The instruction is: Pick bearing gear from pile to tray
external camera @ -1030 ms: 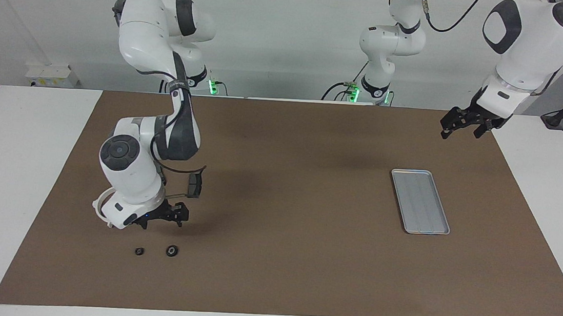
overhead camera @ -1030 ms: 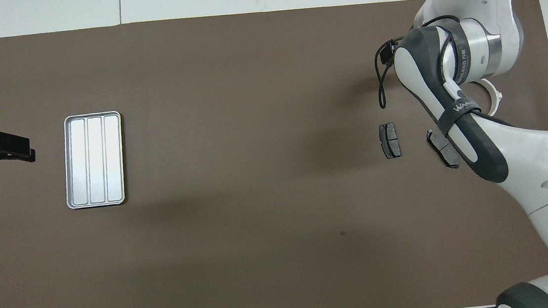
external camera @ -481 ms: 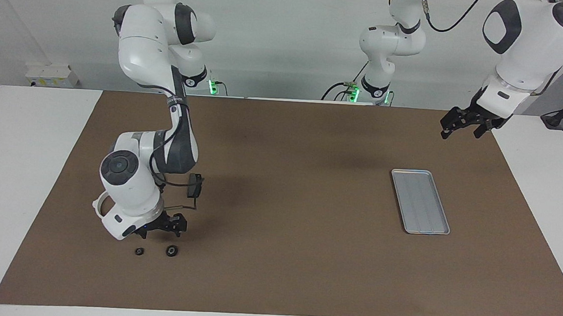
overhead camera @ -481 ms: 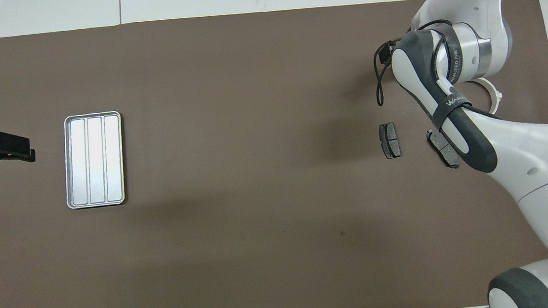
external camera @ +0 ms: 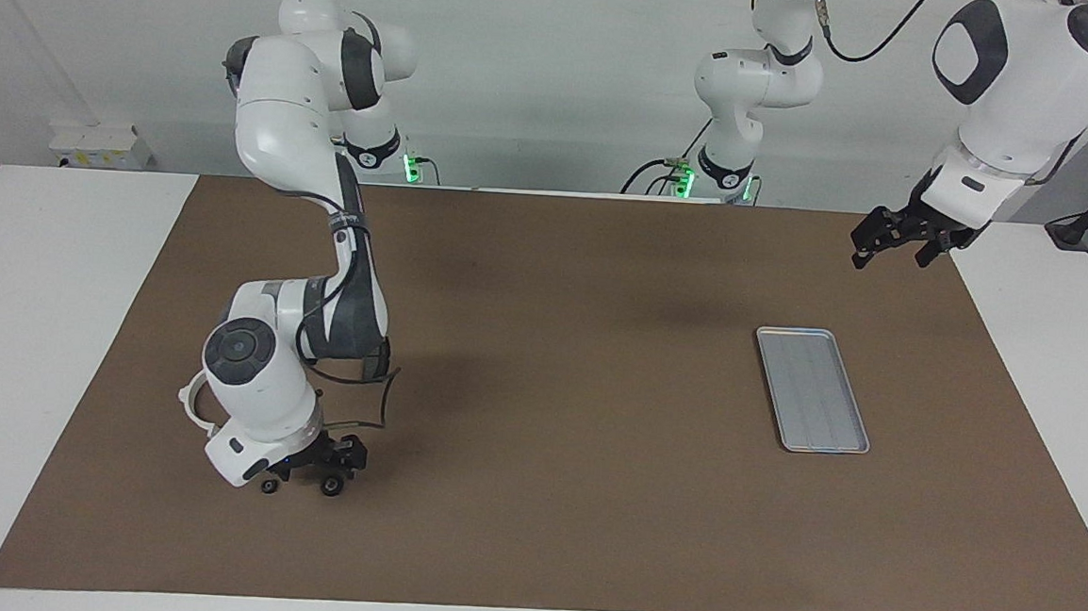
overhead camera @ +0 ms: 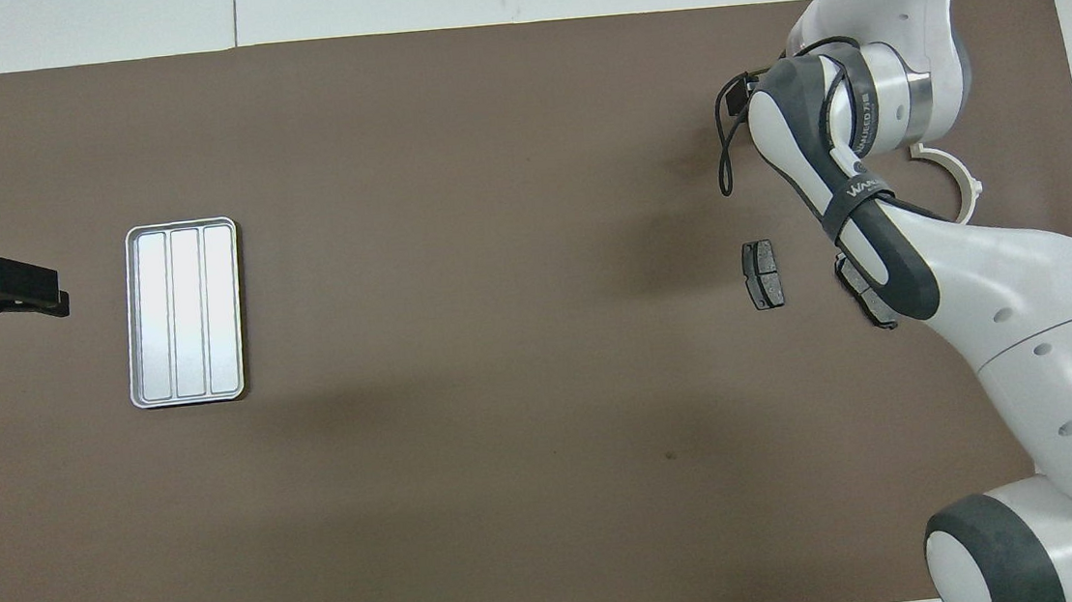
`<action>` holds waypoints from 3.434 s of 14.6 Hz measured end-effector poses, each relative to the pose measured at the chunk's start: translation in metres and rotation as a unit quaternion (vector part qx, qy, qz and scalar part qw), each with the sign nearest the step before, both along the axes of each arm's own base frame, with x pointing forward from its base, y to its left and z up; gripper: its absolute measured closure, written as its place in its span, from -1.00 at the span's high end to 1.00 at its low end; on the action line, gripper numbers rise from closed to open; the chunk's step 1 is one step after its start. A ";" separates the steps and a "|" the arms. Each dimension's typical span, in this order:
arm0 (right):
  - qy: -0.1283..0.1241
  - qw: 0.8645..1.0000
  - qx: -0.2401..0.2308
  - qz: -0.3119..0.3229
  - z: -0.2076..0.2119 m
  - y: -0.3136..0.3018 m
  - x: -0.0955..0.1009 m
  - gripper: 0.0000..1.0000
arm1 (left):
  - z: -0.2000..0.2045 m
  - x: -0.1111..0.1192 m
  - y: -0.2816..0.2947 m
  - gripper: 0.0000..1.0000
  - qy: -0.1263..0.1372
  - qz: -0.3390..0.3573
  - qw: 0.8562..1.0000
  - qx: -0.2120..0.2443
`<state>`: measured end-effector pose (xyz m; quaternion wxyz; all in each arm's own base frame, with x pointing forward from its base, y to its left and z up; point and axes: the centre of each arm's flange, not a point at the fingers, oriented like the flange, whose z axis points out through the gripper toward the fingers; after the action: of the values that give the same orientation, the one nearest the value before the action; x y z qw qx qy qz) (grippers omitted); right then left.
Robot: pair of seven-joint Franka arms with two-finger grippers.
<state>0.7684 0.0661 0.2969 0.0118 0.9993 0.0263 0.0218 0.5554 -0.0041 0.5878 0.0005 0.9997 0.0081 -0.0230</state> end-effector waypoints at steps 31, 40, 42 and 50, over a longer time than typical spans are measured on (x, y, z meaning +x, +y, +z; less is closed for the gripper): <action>-0.022 1.000 -0.002 -0.019 -0.010 0.014 0.009 -0.32 | 0.000 0.000 0.000 1.00 0.000 0.000 1.000 0.000; 0.031 0.999 -0.002 -0.041 0.052 0.068 -0.015 -0.32 | 0.000 0.000 0.000 1.00 0.000 0.000 1.000 0.000; 0.028 0.997 0.001 -0.072 0.069 0.108 -0.025 -0.32 | 0.000 0.000 0.000 1.00 0.000 0.000 1.000 0.000; -0.010 0.978 0.029 -0.205 0.074 0.282 -0.078 -0.32 | 0.000 0.000 0.000 1.00 0.000 0.000 1.000 0.000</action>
<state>0.6901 0.3485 0.3712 -0.0129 0.9832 -0.1795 0.0297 0.5554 -0.0041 0.5878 0.0005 0.9997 0.0081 -0.0230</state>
